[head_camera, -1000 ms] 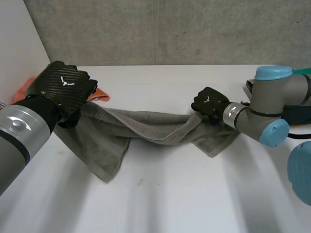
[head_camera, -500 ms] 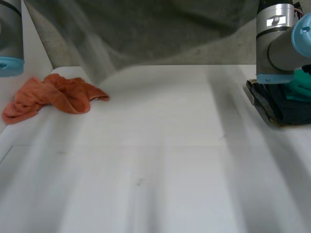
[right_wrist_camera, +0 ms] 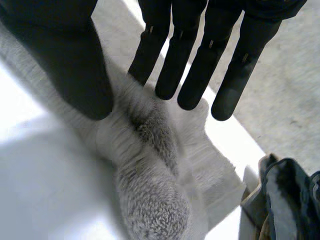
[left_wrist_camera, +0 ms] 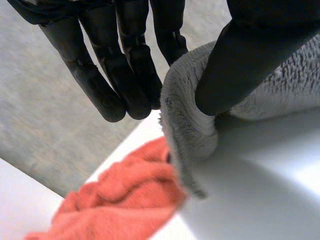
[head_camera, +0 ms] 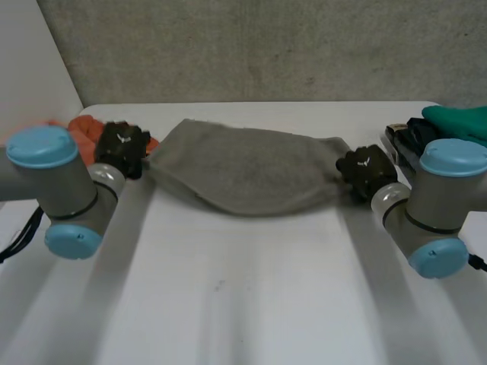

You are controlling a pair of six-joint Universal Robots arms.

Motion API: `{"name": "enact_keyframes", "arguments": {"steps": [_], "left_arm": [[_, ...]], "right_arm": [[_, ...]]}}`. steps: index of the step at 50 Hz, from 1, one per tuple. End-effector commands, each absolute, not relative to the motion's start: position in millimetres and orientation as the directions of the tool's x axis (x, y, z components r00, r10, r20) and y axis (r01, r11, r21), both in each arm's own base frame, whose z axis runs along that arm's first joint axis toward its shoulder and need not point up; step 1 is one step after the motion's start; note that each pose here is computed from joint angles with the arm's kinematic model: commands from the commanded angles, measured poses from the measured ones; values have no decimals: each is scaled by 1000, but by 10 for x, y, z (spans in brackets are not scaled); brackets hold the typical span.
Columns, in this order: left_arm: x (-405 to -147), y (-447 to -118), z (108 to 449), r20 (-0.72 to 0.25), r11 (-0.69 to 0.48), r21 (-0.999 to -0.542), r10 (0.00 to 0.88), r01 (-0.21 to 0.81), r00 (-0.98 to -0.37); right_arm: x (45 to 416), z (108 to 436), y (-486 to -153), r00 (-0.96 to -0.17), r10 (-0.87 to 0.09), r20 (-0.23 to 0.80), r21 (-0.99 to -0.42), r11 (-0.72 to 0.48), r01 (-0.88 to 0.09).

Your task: Fold the laundry.

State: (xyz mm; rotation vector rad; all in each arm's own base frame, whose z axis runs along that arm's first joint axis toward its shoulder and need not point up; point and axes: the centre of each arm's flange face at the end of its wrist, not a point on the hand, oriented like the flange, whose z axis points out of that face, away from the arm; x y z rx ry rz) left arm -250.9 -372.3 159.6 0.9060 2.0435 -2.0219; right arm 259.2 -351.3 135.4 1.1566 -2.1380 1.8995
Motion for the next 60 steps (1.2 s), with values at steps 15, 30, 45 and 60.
{"name": "enact_keyframes", "arguments": {"steps": [15, 30, 45, 60], "left_arm": [[-2436, -3518, 1820, -546, -72, -826, 349, 559, -762], [-2428, -3524, 1843, -547, -74, -826, 342, 559, -764], [-2390, -3557, 1863, -558, -80, -820, 336, 567, -759], [-2343, -3553, 1845, -566, -70, -812, 343, 580, -750]], "right_arm": [[2475, 2026, -3746, -469, -647, 602, -645, -47, -762], [2739, 1703, -3898, -275, -692, 667, -592, -269, -760], [2780, 1465, -3987, -268, -677, 686, -560, -256, -788], [2750, 1364, -3973, -261, -698, 667, -559, -237, -794]]}}
